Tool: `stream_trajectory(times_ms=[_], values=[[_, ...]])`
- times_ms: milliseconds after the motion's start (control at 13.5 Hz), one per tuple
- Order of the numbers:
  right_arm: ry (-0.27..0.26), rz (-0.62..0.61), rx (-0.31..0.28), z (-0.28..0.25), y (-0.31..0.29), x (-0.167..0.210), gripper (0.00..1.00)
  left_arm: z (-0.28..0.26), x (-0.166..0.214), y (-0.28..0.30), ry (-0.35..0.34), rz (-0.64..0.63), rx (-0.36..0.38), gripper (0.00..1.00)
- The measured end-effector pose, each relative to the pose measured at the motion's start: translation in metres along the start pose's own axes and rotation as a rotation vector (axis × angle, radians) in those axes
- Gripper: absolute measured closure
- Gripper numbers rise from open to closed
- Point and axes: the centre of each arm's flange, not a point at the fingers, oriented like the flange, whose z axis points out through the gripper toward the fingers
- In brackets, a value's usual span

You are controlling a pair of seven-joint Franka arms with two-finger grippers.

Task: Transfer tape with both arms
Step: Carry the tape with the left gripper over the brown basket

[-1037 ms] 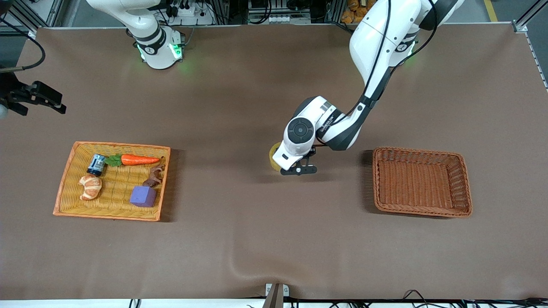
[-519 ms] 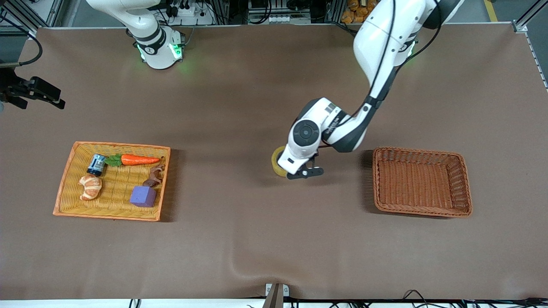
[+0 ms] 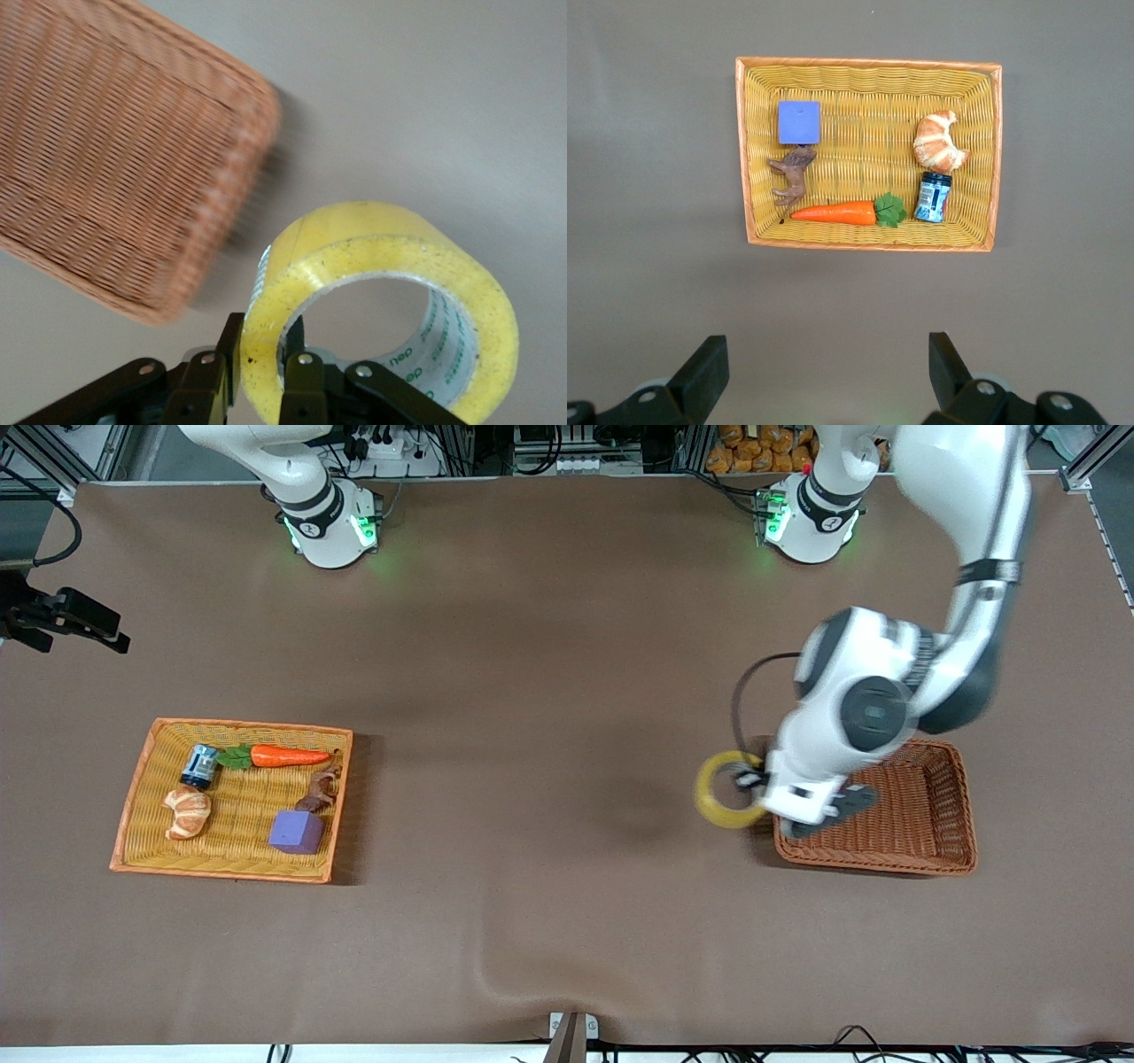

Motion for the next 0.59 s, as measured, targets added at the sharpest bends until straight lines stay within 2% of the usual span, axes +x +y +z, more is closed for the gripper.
stream_trajectory(times_ms=[222, 370, 593], values=[[0.005, 0.004, 0.0, 0.0, 0.003, 0.0, 0.0, 0.031, 0.056, -0.096, -0.059, 0.077, 0.019, 0.78], [0.01, 0.004, 0.0, -0.001, 0.003, 0.001, 0.0, 0.06, 0.086, -0.146, -0.056, 0.106, 0.036, 0.78], [0.01, 0.0, 0.001, -0.001, 0.003, 0.001, 0.0, 0.118, 0.108, -0.181, -0.053, 0.125, 0.012, 0.78]])
